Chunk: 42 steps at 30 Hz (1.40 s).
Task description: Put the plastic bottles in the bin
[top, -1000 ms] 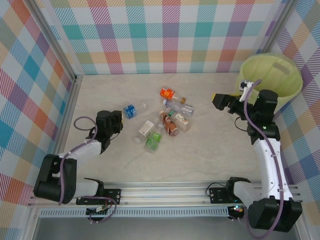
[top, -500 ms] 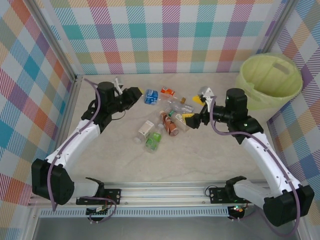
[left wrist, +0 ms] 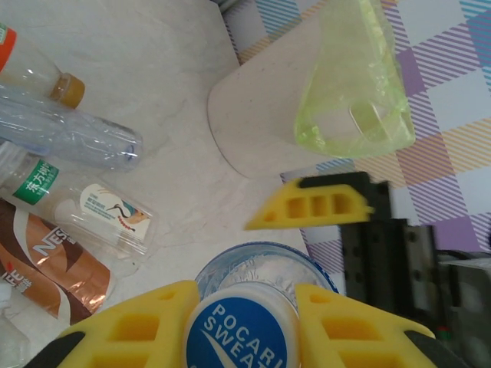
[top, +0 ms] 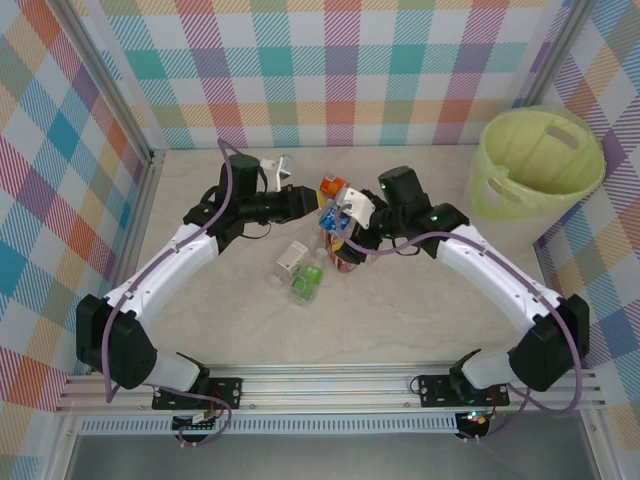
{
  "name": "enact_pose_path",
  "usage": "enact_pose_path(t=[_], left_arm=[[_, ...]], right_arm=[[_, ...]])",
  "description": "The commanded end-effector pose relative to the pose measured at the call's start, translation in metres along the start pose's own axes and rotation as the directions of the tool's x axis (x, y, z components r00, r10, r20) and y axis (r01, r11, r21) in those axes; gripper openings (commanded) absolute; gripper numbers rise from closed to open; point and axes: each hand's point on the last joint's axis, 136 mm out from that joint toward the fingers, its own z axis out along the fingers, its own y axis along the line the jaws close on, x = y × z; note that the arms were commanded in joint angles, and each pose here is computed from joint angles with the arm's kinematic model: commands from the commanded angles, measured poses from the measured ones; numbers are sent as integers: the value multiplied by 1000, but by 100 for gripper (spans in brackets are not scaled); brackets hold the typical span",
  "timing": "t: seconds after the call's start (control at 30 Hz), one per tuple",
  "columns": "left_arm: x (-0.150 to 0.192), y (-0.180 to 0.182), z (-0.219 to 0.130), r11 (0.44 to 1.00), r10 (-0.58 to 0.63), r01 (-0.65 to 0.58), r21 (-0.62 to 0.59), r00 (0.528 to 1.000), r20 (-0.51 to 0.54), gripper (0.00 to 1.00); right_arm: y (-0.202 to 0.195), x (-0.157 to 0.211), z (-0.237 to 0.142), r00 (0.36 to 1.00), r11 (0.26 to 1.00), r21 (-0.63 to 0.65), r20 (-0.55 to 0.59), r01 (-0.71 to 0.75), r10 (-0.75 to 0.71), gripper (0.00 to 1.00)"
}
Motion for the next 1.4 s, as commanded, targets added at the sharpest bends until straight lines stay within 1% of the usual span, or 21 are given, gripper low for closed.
enact_pose_path(t=[0.0, 0.07, 0.1, 0.17, 0.2, 0.23, 0.3, 0.37, 0.4, 0.43, 0.47, 0.5, 0.63, 0.7, 0.73, 0.8, 0.87, 0.93, 1.07, 1.2, 1.37], left_arm=[[-3, -21, 1, 995, 59, -59, 82, 998, 3, 0], [-2, -20, 1, 995, 61, -61, 80, 998, 2, 0], [-2, -19, 2, 995, 61, -60, 76, 998, 1, 0], [-2, -17, 3, 996, 58, -57, 71, 998, -2, 0], [-1, -16, 4, 996, 56, -55, 69, 998, -5, 0], [-1, -15, 4, 996, 52, -51, 69, 999, -6, 0], [-1, -16, 5, 996, 49, -48, 77, 999, -11, 0], [-1, -17, 6, 995, 46, -45, 89, 999, -15, 0], [-1, -18, 7, 994, 45, -44, 96, 999, -17, 7], [-1, -19, 8, 994, 45, -43, 100, 999, -16, 17], [-2, -19, 8, 994, 44, -42, 98, 999, -14, 24], [-3, -17, 8, 995, 39, -38, 87, 999, -8, 29], [-9, -15, 8, 997, 32, -33, 76, 999, 20, 63], [-12, -14, 6, 997, 22, -25, 67, 999, 47, 89], [-15, -12, 4, 998, 18, -21, 51, 998, 65, 95], [-20, 3, -3, 999, 11, -6, -47, 994, 111, 100], [-29, 17, -16, 989, 16, 11, -147, 983, 182, 100], [-36, 36, -33, 968, 9, 59, -244, 963, 268, 100], [-39, 73, -66, 913, -26, 194, -358, 905, 424, 100], [-30, 106, -93, 861, -83, 322, -393, 852, 517, 100], [-16, 129, -110, 825, -118, 393, -407, 823, 555, 100]], right_arm=[[-17, 4, 1, 997, 997, 77, -80, -17, 23, 100], [-8, 5, 3, 997, 999, 32, -80, -19, 21, 96], [-2, 4, 2, 998, 1000, 4, -62, -17, 17, 90], [5, -3, -2, 1000, 1000, -20, -8, -9, 9, 71], [8, -6, -5, 1000, 1000, -25, 19, -2, 3, 66], [12, -8, -7, 999, 999, -35, 39, 3, -2, 63], [17, -9, -10, 998, 999, -53, 61, 9, -6, 62], [19, -8, -10, 998, 998, -61, 61, 6, -3, 60], [19, -7, -9, 999, 998, -61, 54, 1, 2, 58], [19, -5, -9, 999, 998, -61, 44, -5, 8, 57], [17, -4, -8, 999, 999, -54, 37, -10, 12, 56], [15, -4, -8, 999, 999, -44, 32, -15, 17, 56], [11, -3, -13, 999, 999, -8, 38, -32, 32, 53], [11, -2, -16, 998, 999, 2, 48, -44, 44, 52], [10, 0, -17, 997, 999, 7, 51, -53, 53, 51], [6, 4, -21, 995, 996, 22, 54, -86, 85, 50], [1, 7, -27, 992, 992, 41, 60, -116, 114, 49], [-5, 9, -33, 988, 987, 62, 70, -145, 141, 48], [-21, 7, -52, 977, 975, 119, 123, -189, 174, 47], [-39, 0, -77, 960, 957, 187, 210, -224, 184, 47], [-70, -13, -125, 906, 911, 259, 364, -321, 215, 47]])
